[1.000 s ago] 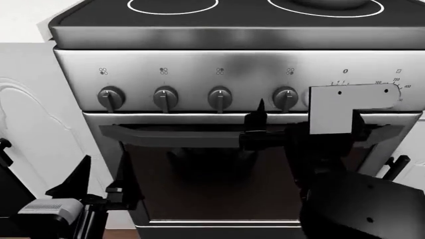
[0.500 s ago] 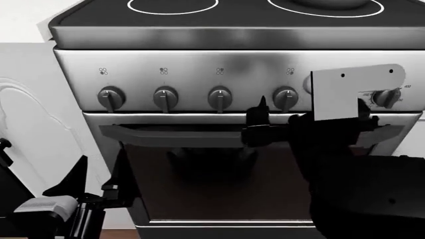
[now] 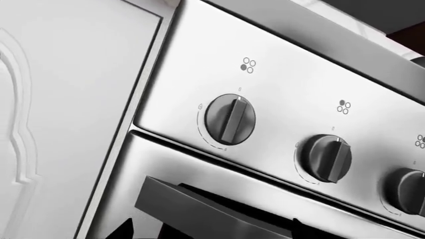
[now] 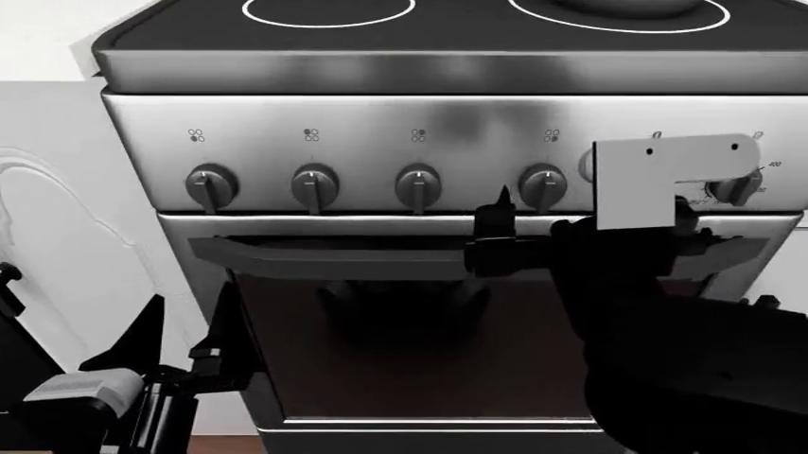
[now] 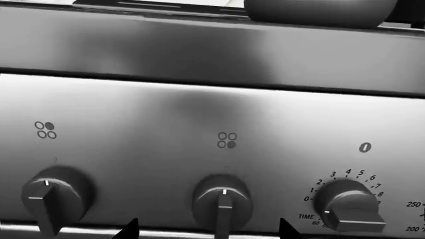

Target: Frozen meat rests on a plate on the counter. Retrieve the meat and place it in a pot on a burner. Then turn the burner on.

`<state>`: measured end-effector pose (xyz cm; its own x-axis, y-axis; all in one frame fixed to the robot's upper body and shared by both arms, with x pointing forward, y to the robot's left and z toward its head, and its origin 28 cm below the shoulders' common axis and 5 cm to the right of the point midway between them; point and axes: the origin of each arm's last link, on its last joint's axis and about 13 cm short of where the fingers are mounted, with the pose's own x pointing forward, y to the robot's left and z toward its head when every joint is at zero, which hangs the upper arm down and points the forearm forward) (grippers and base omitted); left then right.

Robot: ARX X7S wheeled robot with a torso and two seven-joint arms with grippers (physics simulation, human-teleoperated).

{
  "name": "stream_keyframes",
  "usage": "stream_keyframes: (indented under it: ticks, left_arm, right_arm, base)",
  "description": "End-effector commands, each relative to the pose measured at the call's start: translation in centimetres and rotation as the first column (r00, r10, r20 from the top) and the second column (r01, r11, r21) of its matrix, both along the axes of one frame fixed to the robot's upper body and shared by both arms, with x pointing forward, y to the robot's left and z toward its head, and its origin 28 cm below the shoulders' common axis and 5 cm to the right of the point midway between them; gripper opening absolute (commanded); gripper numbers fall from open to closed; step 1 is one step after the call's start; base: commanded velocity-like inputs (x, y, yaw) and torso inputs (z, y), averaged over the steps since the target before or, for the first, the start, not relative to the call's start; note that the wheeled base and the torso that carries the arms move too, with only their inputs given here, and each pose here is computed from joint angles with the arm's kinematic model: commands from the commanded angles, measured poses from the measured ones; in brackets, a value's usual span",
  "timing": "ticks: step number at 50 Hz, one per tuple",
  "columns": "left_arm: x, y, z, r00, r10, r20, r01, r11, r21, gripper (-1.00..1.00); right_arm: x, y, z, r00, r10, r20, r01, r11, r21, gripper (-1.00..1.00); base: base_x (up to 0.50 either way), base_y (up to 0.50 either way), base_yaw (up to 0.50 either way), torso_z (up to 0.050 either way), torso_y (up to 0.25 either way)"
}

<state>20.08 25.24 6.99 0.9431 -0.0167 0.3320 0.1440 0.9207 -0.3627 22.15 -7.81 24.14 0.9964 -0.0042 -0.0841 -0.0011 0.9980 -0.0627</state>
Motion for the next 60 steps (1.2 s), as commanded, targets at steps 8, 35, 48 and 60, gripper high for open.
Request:
stream_keyframes:
  ticks: [8,35,48,60]
  left_arm:
    - [0.1,0.0,0.0,1.0,0.001,-0.007,-0.001,1.0,-0.007,1.0]
    - [0.1,0.0,-0.1,1.0,0.003,-0.009,-0.003,1.0,-0.013,1.0]
    - [0.2,0.1,-0.1,1.0,0.004,-0.01,-0.004,1.0,-0.015,1.0]
    - [0.1,0.2,0.1,1.0,0.009,-0.006,-0.009,1.0,-0.024,1.0]
  right_arm:
    - [0.8,0.1,-1.2,0.999,-0.015,0.038,0.015,1.0,0.008,1.0]
    - [1.4,-0.1,-2.2,0.999,-0.026,0.028,0.025,1.0,0.016,1.0]
    - [1.7,-0.3,-2.2,0.999,-0.041,0.026,0.04,0.999,0.013,1.0]
    - [2.1,-0.4,-2.1,0.998,-0.053,0.031,0.053,0.999,0.009,1.0]
  base:
    - [0.0,0.0,0.0,0.0,0.0]
    - [0.0,0.0,0.0,0.0,0.0]
    - [0.0,0.0,0.0,0.0,0.0]
    - [0.0,0.0,0.0,0.0,0.0]
